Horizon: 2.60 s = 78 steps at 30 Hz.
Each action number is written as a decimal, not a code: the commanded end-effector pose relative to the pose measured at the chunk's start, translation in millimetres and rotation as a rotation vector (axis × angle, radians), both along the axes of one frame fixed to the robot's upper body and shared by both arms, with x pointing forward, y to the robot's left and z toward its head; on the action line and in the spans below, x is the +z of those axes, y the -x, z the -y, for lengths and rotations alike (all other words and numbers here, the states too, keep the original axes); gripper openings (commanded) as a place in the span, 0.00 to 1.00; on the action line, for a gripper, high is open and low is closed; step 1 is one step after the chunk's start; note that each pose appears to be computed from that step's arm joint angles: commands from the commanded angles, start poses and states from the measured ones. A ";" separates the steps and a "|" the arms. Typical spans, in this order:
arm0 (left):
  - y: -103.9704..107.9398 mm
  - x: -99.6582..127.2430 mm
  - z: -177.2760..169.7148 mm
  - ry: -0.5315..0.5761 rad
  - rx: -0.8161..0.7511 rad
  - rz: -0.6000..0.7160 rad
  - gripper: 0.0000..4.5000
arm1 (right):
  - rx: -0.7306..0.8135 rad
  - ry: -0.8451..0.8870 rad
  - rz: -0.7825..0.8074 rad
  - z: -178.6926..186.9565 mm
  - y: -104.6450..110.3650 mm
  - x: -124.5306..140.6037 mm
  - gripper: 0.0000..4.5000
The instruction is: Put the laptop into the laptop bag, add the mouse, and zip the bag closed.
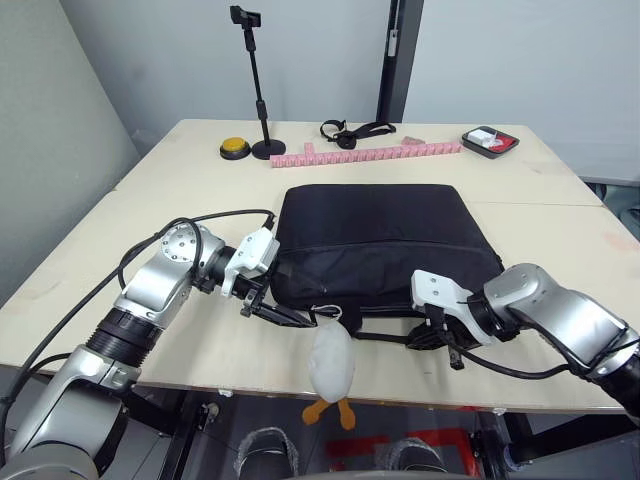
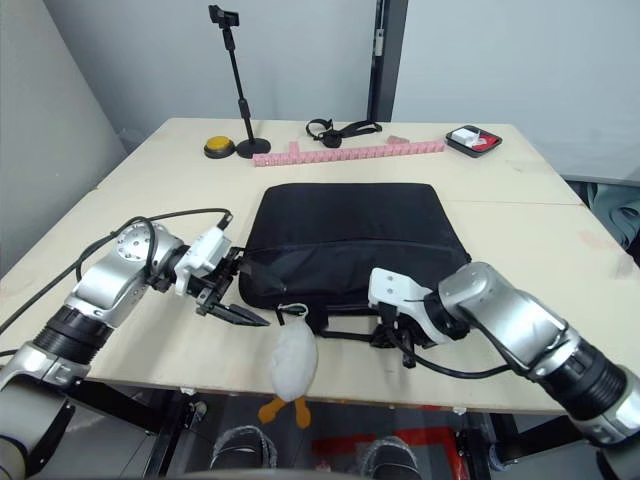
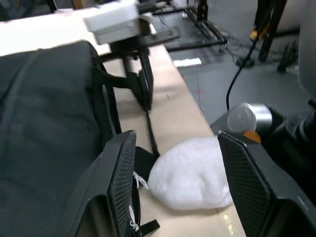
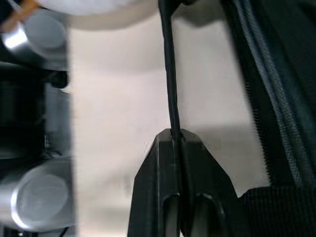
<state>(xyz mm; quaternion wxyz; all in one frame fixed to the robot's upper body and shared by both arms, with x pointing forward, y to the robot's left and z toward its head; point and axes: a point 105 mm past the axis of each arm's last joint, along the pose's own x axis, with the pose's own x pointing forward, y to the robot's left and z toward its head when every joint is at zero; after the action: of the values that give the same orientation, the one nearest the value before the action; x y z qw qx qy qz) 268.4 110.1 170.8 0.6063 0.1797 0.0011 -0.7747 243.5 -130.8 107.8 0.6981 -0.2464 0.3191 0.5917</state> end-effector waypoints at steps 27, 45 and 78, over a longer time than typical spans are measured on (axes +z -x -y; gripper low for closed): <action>10.3 19.3 -0.4 0.040 0.047 0.048 0.61 | -0.090 -0.035 0.357 -31.9 -88.4 48.1 0.00; 10.7 19.9 2.9 0.048 0.042 0.034 0.61 | -0.151 -0.243 0.403 -26.4 -87.8 105.6 0.97; 14.7 16.3 -12.8 -0.021 0.050 0.039 0.61 | -0.153 -0.280 0.101 -39.4 -107.6 30.2 0.00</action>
<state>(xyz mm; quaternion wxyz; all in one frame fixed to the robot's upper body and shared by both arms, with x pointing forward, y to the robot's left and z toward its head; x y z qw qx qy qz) 257.2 120.5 181.2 0.6302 0.1799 0.0145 -0.7552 343.8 -92.1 133.9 0.7782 -0.1389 0.2201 0.5716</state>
